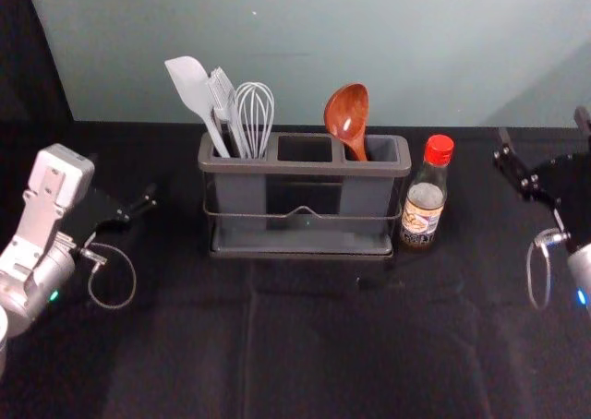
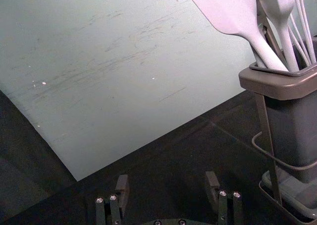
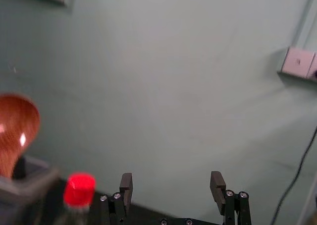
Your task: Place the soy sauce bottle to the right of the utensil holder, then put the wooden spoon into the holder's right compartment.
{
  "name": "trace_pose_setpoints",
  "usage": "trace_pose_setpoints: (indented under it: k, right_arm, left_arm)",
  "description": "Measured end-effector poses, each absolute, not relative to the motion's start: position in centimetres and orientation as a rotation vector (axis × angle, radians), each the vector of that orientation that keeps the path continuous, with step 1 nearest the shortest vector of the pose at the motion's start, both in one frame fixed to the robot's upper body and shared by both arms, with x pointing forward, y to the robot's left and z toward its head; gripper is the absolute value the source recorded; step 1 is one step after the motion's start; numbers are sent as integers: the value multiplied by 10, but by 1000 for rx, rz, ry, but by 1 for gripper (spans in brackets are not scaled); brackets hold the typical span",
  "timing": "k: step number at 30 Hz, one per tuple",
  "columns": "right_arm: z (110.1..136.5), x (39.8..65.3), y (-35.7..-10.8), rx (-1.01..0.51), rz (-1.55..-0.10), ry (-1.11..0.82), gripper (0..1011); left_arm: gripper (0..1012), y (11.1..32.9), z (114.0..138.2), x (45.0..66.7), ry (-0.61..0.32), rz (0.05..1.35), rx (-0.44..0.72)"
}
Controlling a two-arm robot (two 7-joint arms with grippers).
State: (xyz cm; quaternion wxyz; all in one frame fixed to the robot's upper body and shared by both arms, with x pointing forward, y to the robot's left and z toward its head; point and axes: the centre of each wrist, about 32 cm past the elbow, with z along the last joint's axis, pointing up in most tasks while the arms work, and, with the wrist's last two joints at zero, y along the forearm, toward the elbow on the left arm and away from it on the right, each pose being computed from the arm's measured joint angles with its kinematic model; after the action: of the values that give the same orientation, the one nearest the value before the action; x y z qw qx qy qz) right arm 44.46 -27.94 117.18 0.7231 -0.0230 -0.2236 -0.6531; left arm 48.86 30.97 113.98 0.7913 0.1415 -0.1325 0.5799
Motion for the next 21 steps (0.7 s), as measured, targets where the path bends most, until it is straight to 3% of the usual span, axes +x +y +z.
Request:
trace_pose_setpoints:
  k: [12, 21]
  right_arm:
    - [1139, 445, -295, -211, -1464, -418, 1004]
    - [1130, 469, -304, -280, -1428, -386, 1004]
  left_arm:
    - [1005, 310, 1140, 489, -285, 1248, 304]
    - [1005, 310, 1140, 489, -285, 1248, 304]
